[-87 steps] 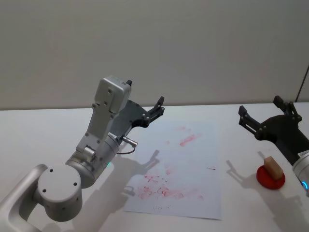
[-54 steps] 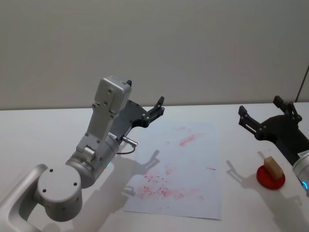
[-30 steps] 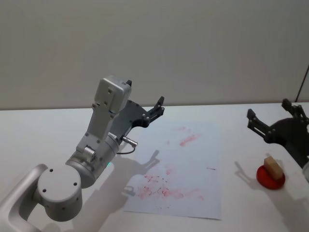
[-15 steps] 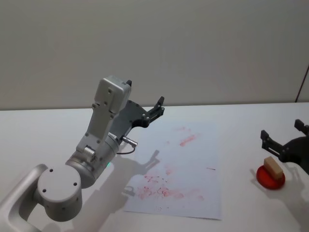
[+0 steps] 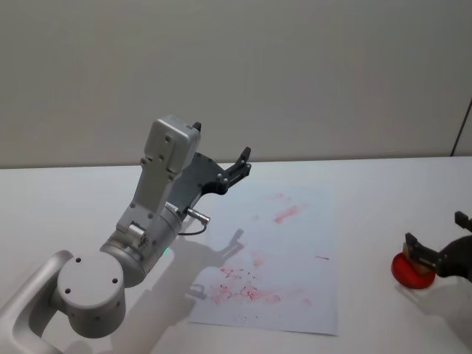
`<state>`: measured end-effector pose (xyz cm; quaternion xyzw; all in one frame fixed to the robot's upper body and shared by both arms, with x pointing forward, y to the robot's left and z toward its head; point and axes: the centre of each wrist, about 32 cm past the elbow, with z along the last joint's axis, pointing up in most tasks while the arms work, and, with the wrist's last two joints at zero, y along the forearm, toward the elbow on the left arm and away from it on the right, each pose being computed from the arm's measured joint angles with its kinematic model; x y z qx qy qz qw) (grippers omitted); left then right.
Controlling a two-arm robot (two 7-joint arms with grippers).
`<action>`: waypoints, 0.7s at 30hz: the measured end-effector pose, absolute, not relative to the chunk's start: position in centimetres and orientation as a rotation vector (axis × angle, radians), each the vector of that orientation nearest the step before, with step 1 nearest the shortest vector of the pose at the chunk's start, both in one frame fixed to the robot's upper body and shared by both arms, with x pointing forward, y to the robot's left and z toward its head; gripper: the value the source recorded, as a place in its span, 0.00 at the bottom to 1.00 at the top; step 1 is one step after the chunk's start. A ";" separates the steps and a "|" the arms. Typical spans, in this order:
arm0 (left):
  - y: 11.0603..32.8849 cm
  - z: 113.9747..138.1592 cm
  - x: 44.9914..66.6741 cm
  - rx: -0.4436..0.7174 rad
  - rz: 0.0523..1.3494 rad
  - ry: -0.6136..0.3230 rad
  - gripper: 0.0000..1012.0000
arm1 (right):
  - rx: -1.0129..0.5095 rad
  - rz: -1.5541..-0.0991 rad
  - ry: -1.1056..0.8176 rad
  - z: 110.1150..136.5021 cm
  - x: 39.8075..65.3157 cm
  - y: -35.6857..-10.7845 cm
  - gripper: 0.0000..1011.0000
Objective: Use the one hand to pick up the stamp and affix it onto the A4 paper.
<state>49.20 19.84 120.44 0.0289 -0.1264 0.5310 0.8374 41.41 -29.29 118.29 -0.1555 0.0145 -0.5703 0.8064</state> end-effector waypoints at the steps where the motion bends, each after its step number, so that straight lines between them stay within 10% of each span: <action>1: 19.8 120.4 49.2 0.061 1.124 -0.268 0.99 | -0.353 -1.218 0.030 118.2 41.3 -29.4 0.99; 21: 19.8 120.4 49.2 0.061 1.124 -0.268 0.99 | -0.519 -1.149 0.033 117.3 41.8 -29.7 0.99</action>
